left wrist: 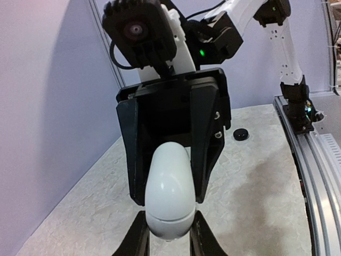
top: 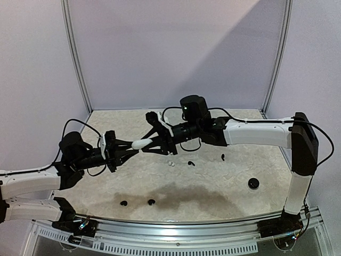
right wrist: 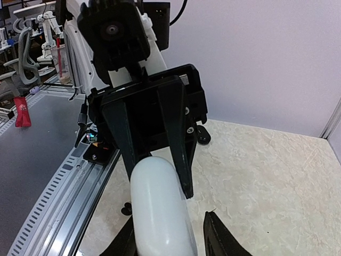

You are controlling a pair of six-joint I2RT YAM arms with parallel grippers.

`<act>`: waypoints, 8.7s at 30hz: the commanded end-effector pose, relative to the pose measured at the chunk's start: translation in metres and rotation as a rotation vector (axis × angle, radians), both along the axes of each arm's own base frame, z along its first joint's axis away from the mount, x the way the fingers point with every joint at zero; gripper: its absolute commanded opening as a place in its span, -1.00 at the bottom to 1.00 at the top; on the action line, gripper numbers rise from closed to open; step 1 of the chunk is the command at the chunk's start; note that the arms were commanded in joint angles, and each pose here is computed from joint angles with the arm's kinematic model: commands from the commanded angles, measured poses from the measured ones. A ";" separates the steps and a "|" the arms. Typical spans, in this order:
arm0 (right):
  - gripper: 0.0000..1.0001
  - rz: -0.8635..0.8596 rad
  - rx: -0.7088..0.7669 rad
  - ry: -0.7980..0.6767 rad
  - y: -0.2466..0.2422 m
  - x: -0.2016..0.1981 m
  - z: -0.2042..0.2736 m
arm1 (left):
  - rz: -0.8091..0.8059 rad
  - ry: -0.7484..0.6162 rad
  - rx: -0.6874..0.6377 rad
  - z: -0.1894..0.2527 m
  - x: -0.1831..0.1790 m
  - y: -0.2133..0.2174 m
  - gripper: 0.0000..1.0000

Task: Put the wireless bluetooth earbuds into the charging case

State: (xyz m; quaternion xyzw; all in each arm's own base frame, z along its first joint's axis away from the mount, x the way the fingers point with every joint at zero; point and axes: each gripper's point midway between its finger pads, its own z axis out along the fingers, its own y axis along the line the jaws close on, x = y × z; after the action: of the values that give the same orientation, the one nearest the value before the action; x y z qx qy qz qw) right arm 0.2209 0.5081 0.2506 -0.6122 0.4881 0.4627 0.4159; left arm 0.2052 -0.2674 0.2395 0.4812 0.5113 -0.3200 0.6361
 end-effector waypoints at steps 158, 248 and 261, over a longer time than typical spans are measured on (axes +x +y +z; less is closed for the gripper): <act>-1.00 -0.374 -0.864 0.422 -0.068 0.083 -0.235 | 0.161 0.356 -0.085 -0.042 0.007 0.026 -1.00; -1.00 -0.040 -0.316 -0.518 -0.023 -0.052 0.021 | -0.107 -0.021 0.032 -0.029 -0.030 -0.003 -1.00; -1.00 0.016 -0.293 -0.488 -0.008 -0.057 0.018 | -0.099 0.000 0.031 -0.028 -0.027 -0.005 -1.00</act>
State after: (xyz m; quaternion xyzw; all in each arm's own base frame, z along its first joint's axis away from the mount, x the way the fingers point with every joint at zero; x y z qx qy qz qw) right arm 0.1712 0.4896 0.2673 -0.7581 0.4402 0.2125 0.4317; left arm 0.1807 -0.2675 0.2067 0.5163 0.4946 -0.3366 0.6128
